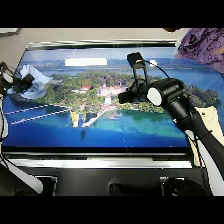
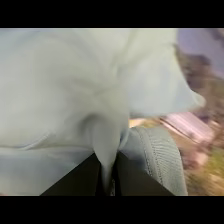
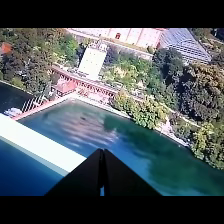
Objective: Fold the clothes and pants, and hang the long-sleeved shirts on hangers.
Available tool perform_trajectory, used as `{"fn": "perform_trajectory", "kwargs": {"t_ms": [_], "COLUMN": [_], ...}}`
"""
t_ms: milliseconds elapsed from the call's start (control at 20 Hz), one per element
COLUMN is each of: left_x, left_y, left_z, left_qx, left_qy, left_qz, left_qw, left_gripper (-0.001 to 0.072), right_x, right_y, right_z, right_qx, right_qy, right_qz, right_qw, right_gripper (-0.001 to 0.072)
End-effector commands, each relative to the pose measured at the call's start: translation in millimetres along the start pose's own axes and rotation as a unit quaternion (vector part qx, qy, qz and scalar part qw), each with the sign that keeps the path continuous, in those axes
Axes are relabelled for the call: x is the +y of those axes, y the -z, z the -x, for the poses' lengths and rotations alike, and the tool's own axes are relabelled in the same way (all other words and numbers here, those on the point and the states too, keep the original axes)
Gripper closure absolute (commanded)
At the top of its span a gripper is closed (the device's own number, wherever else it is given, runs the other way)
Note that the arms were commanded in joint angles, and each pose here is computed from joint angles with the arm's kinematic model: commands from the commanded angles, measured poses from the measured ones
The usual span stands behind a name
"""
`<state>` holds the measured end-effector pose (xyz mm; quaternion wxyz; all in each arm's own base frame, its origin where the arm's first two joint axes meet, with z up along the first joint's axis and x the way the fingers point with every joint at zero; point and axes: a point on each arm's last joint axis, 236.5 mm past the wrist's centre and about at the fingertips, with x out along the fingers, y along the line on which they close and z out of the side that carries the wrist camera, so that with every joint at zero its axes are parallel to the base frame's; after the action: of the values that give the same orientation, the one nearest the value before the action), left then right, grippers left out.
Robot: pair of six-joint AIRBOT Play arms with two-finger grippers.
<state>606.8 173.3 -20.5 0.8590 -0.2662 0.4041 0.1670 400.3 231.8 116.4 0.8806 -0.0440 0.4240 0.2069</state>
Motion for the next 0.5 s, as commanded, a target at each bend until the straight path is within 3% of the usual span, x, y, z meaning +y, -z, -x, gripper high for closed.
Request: {"fn": "perform_trajectory", "kwargs": {"t_ms": [0,250,450], "left_x": [-87,-190,-248], "left_y": [23,110,216], "left_z": [76,188,242], "left_qx": [0.056,0.146,0.218], "left_qy": [0.092,0.14,0.173], "left_qz": [-0.029,-0.125,-0.199], "left_qw": [0.994,0.971,0.94], "left_gripper": [0.0694,0.0694,0.0694], "right_x": [2,-9,-50], "right_y": [5,30,58], "right_z": [2,33,80], "right_qx": [0.011,0.056,0.098], "right_qy": [-0.002,0.021,0.109], "right_qz": [-0.024,-0.05,-0.026], "right_qw": [1.0,0.997,0.989], "right_gripper": [0.068,0.068,0.068]}}
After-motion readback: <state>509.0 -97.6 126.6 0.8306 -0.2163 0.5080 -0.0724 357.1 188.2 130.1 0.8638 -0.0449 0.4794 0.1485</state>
